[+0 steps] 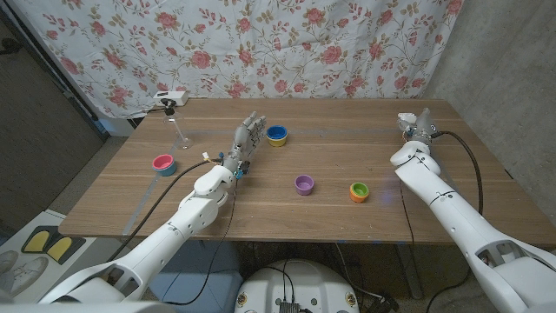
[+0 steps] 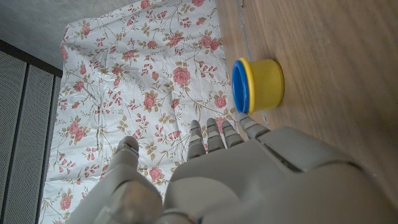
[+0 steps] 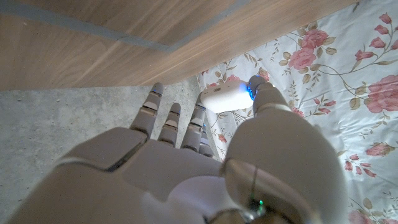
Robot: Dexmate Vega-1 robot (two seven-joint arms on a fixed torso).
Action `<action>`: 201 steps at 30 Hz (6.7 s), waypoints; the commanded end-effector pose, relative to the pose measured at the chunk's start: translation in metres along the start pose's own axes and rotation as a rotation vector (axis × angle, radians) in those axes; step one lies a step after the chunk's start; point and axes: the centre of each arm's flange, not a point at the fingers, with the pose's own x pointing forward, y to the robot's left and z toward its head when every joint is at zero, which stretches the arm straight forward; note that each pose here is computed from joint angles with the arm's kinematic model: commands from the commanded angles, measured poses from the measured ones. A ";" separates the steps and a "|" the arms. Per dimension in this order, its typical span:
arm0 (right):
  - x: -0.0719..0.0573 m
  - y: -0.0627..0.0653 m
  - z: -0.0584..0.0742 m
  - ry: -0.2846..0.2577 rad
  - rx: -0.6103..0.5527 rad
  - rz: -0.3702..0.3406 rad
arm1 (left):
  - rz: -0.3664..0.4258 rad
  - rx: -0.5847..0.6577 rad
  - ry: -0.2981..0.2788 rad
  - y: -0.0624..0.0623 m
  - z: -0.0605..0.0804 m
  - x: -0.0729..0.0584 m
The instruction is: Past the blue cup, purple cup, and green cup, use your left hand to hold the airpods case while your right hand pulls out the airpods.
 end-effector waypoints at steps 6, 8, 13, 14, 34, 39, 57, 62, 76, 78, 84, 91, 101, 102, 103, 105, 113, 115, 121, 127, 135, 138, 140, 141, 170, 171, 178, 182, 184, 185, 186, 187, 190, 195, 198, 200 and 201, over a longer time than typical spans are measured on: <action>-0.019 -0.006 0.020 -0.089 0.059 0.035 | -0.012 -0.011 -0.024 -0.010 0.000 0.008; -0.020 -0.006 0.022 -0.097 0.067 0.038 | -0.021 -0.015 -0.024 -0.012 -0.001 0.010; -0.025 -0.006 0.026 -0.118 0.098 0.047 | -0.032 -0.013 -0.021 -0.017 -0.002 0.015; -0.027 -0.007 0.028 -0.126 0.094 0.047 | -0.039 -0.014 -0.024 -0.018 -0.003 0.016; -0.047 -0.019 0.053 -0.237 0.123 0.042 | -0.051 -0.009 -0.069 -0.040 0.010 0.023; -0.051 -0.021 0.058 -0.249 0.137 0.043 | 0.009 0.101 -0.102 -0.045 0.020 0.020; -0.064 -0.024 0.068 -0.243 0.232 0.078 | 0.006 0.079 -0.137 -0.068 0.019 0.023; -0.066 -0.022 0.071 -0.241 0.259 0.101 | 0.024 0.063 -0.151 -0.076 0.018 0.023; -0.073 -0.018 0.084 -0.231 0.373 0.166 | 0.051 0.064 -0.208 -0.096 0.022 0.035; -0.074 -0.017 0.085 -0.227 0.388 0.169 | 0.056 0.060 -0.203 -0.099 0.022 0.036; -0.074 -0.018 0.089 -0.229 0.438 0.190 | 0.058 0.056 -0.203 -0.108 0.019 0.042; -0.076 -0.017 0.095 -0.234 0.460 0.205 | 0.043 0.088 -0.217 -0.119 0.023 0.052; -0.083 -0.009 0.099 -0.227 0.501 0.234 | 0.071 0.214 -0.222 -0.135 0.024 0.055; -0.084 -0.008 0.099 -0.226 0.506 0.239 | 0.081 0.224 -0.227 -0.137 0.025 0.054; -0.084 -0.007 0.100 -0.225 0.508 0.241 | 0.074 0.236 -0.231 -0.138 0.026 0.054; -0.086 -0.006 0.100 -0.227 0.512 0.243 | 0.122 0.271 -0.231 -0.142 0.028 0.052; -0.090 -0.002 0.105 -0.236 0.517 0.253 | 0.168 0.357 -0.244 -0.149 0.030 0.051; -0.091 -0.001 0.106 -0.239 0.520 0.256 | 0.189 0.385 -0.244 -0.149 0.031 0.050; -0.093 0.000 0.109 -0.248 0.524 0.264 | 0.205 0.401 -0.246 -0.152 0.030 0.049; -0.097 0.002 0.112 -0.257 0.523 0.272 | 0.235 0.407 -0.260 -0.154 0.031 0.047; -0.100 0.004 0.115 -0.257 0.522 0.276 | 0.251 0.440 -0.266 -0.158 0.032 0.049; -0.101 0.004 0.117 -0.258 0.521 0.274 | 0.239 0.428 -0.268 -0.158 0.031 0.051; -0.102 0.003 0.118 -0.255 0.524 0.276 | 0.252 0.418 -0.273 -0.159 0.030 0.051; -0.102 0.003 0.119 -0.255 0.526 0.278 | 0.228 0.414 -0.273 -0.159 0.030 0.053; -0.107 0.005 0.130 -0.249 0.579 0.316 | 0.296 0.604 -0.348 -0.190 0.028 0.070; -0.107 0.005 0.130 -0.249 0.580 0.319 | 0.312 0.626 -0.355 -0.192 0.028 0.069; -0.107 0.007 0.128 -0.232 0.611 0.343 | 0.284 0.571 -0.355 -0.191 0.024 0.073; -0.105 0.005 0.128 -0.222 0.640 0.360 | 0.284 0.570 -0.352 -0.191 0.023 0.074; -0.105 0.005 0.128 -0.217 0.650 0.367 | 0.288 0.568 -0.356 -0.191 0.022 0.073; -0.105 0.005 0.128 -0.213 0.658 0.373 | 0.288 0.573 -0.357 -0.191 0.022 0.074; -0.104 0.005 0.127 -0.199 0.686 0.396 | 0.277 0.568 -0.350 -0.192 0.021 0.074; -0.104 0.006 0.126 -0.189 0.702 0.410 | 0.285 0.576 -0.350 -0.192 0.021 0.074; -0.101 0.008 0.123 -0.164 0.747 0.437 | 0.292 0.566 -0.352 -0.194 0.018 0.075; -0.101 0.009 0.120 -0.142 0.778 0.445 | 0.311 0.565 -0.376 -0.206 0.024 0.081; -0.102 0.009 0.120 -0.133 0.802 0.460 | 0.297 0.572 -0.386 -0.210 0.025 0.083; -0.103 0.009 0.121 -0.134 0.804 0.452 | 0.307 0.574 -0.389 -0.211 0.024 0.084; -0.103 0.008 0.121 -0.130 0.812 0.450 | 0.316 0.565 -0.391 -0.212 0.023 0.084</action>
